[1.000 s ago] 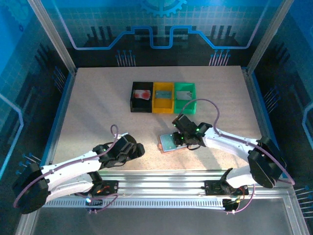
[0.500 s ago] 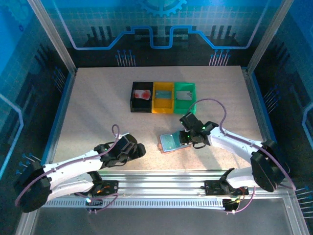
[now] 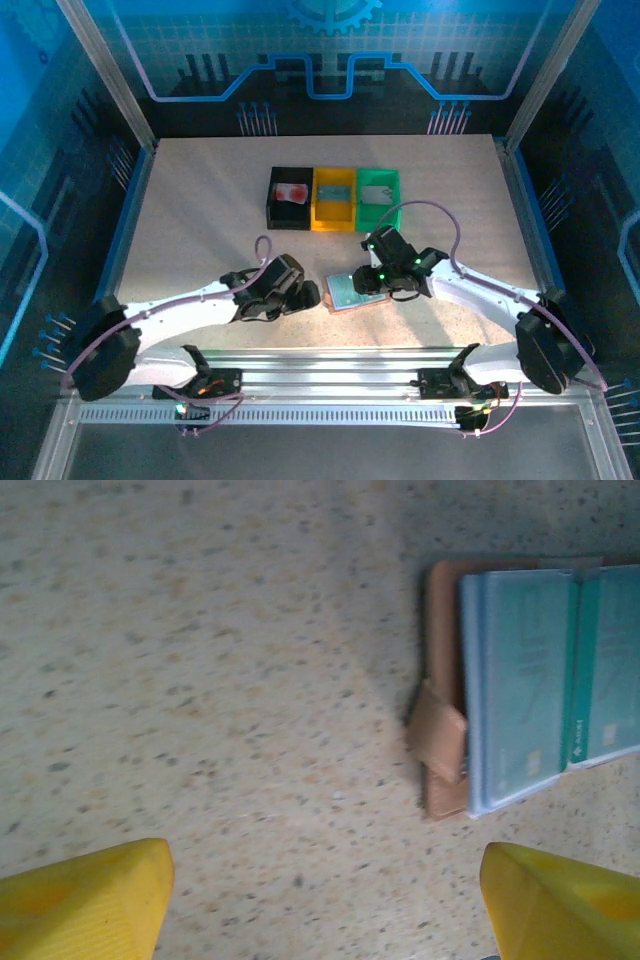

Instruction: Take the credit cards out of the card holder

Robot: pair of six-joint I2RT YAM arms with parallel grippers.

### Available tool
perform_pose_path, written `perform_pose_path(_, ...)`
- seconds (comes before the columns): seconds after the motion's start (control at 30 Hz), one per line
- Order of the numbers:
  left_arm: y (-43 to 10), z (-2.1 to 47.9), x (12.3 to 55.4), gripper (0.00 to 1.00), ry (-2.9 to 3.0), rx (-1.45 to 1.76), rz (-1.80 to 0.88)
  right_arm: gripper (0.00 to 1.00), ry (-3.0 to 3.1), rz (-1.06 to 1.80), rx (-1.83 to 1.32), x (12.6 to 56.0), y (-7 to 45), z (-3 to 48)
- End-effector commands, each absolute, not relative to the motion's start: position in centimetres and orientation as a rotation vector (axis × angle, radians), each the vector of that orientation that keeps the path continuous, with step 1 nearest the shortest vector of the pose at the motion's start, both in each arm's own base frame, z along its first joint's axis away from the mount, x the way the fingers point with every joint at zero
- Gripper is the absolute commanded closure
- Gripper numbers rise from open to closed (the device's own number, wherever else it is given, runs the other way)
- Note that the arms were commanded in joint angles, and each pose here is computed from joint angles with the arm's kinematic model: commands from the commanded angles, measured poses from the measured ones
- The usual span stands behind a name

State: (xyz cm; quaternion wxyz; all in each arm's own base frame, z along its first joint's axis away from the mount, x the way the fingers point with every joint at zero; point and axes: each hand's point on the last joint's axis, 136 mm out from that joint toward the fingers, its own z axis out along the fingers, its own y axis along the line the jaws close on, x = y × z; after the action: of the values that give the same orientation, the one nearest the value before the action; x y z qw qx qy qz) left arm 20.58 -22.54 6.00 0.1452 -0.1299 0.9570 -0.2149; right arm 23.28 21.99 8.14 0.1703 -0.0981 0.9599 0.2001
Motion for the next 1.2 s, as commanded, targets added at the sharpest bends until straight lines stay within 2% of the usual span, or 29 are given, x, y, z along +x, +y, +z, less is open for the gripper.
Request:
perform_pose_path(0.0, -24.0, 6.4, 20.9, 0.19, 2.809, -0.300, -0.626, 0.67, 2.730, 0.667, -0.320, 22.9, 23.3, 7.4)
perform_pose_path(0.23, -25.6, 7.1, 21.6, 0.19, 2.806, -0.240, -0.630, 0.73, 2.770, 0.581, -0.210, 24.0, 20.5, 5.5)
perform_pose_path(0.67, -31.7, 11.5, 24.3, 0.20, 2.618, -0.085, -0.916, 0.80, 2.751, 0.519, -0.035, 25.8, 16.6, 4.3)
perform_pose_path(1.17, -36.6, 9.9, 26.1, 0.25, 2.590, -0.073, -1.041, 0.84, 2.756, 0.549, 0.027, 25.7, 15.9, 2.8)
